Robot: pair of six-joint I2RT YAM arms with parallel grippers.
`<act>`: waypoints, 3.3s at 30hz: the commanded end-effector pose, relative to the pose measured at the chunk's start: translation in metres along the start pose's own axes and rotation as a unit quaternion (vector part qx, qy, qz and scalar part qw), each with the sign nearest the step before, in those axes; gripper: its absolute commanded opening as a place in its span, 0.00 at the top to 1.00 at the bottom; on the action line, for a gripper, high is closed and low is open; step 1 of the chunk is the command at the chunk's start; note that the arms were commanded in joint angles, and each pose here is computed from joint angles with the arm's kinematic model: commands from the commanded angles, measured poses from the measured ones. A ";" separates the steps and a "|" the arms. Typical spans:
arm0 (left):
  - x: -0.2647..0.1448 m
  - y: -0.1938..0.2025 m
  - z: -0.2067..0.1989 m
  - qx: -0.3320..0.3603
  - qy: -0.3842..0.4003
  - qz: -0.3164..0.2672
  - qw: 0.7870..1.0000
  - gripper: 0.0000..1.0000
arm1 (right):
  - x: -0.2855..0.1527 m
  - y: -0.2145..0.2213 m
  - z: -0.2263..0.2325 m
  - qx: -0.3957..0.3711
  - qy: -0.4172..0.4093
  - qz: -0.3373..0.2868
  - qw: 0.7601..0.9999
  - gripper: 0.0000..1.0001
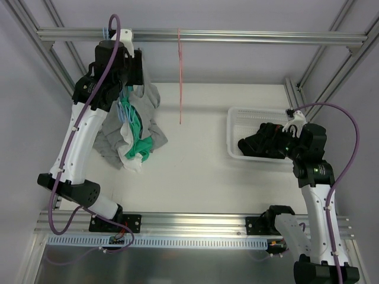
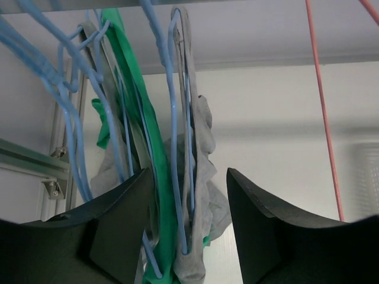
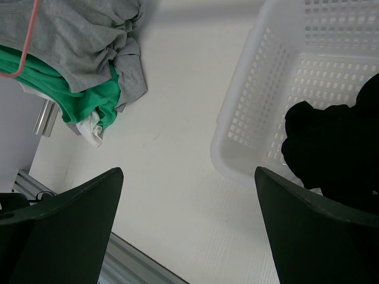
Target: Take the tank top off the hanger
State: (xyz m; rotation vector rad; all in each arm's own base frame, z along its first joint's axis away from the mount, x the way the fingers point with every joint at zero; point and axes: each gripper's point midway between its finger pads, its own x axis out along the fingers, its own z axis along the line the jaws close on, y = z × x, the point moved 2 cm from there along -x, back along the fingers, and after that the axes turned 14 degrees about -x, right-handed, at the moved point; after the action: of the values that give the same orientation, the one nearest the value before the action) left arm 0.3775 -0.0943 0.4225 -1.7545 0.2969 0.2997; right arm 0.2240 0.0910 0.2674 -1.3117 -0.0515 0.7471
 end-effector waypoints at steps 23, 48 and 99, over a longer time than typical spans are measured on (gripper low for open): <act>-0.008 -0.016 -0.011 -0.021 0.044 -0.016 0.999 1.00 | -0.007 -0.013 0.022 -0.047 -0.045 -0.042 0.997 0.01; -0.096 0.009 -0.038 -0.125 0.213 -0.012 0.969 1.00 | -0.020 -0.040 0.084 -0.065 -0.242 -0.107 0.962 0.00; -0.240 0.246 -0.030 -0.166 0.488 0.245 0.821 1.00 | 0.116 0.032 0.215 -0.185 -0.227 -0.035 0.956 0.42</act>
State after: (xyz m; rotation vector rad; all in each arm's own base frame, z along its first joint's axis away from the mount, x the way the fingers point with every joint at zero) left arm 0.0748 -0.1611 0.2711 -2.0477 1.4992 -0.1528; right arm 0.1965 0.3230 0.2248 -1.4822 -0.5367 1.0838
